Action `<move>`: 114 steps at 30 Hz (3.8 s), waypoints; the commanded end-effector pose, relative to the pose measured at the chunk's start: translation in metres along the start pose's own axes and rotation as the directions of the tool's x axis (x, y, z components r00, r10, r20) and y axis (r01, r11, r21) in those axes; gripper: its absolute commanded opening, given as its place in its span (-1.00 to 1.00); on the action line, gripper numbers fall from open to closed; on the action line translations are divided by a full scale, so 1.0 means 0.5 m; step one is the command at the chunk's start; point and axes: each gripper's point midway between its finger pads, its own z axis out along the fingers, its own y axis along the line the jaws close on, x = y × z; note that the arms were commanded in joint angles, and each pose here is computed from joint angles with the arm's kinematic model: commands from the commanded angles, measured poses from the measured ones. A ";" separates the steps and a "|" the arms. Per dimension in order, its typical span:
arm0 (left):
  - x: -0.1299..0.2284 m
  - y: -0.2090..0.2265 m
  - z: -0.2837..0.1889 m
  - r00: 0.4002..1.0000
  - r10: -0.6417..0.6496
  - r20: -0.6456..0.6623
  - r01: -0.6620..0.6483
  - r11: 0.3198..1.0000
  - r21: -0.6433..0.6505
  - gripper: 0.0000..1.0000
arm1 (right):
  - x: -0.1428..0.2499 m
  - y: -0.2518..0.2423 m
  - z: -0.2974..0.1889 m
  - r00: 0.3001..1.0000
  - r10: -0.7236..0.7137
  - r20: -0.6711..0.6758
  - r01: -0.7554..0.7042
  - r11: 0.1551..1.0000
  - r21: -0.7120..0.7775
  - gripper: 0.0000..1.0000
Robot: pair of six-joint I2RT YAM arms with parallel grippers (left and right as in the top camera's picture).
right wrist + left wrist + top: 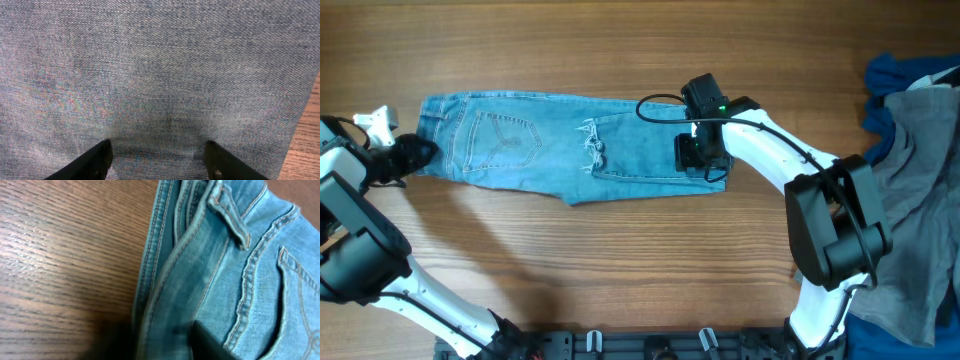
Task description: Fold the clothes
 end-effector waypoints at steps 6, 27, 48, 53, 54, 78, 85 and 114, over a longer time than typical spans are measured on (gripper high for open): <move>-0.011 0.035 -0.003 0.998 -0.062 0.018 0.063 0.996 -0.059 -0.92 | 0.025 -0.014 0.018 0.999 0.008 -0.047 -0.007 1.000 0.025 0.30; -0.287 -0.270 -0.368 0.906 0.181 0.382 -0.095 0.968 -0.233 -0.92 | -0.074 -0.009 -0.123 0.997 -0.004 0.083 0.012 0.995 -0.100 0.38; 0.030 -0.770 -0.091 0.936 0.346 -0.065 -0.340 0.936 0.094 -0.92 | -0.067 -0.059 -0.120 0.997 0.059 0.043 -0.055 0.995 -0.087 0.39; 0.089 -0.803 -0.038 0.909 0.393 -0.140 -0.378 0.918 0.120 -0.92 | -0.058 -0.060 -0.118 0.998 0.060 0.025 -0.058 0.995 -0.082 0.38; 0.096 -0.809 -0.035 0.905 0.400 -0.145 -0.384 0.915 0.125 -0.92 | -0.058 -0.060 -0.118 0.998 0.060 0.026 -0.058 0.995 -0.082 0.39; 0.113 -0.838 -0.033 0.912 0.382 -0.146 -0.363 0.921 0.141 -0.92 | -0.110 -0.014 -0.005 0.991 0.061 0.120 -0.039 0.983 -0.177 -0.36; 0.125 -0.871 -0.037 0.919 0.364 -0.150 -0.329 0.920 0.213 -0.92 | -0.100 0.021 0.029 0.995 0.026 0.099 -0.005 0.980 -0.201 -0.36; 0.190 -1.004 0.006 0.920 0.383 -0.084 -0.351 0.899 0.260 -0.39 | -0.124 -0.020 -0.028 0.991 0.051 0.127 -0.034 0.990 -0.138 0.06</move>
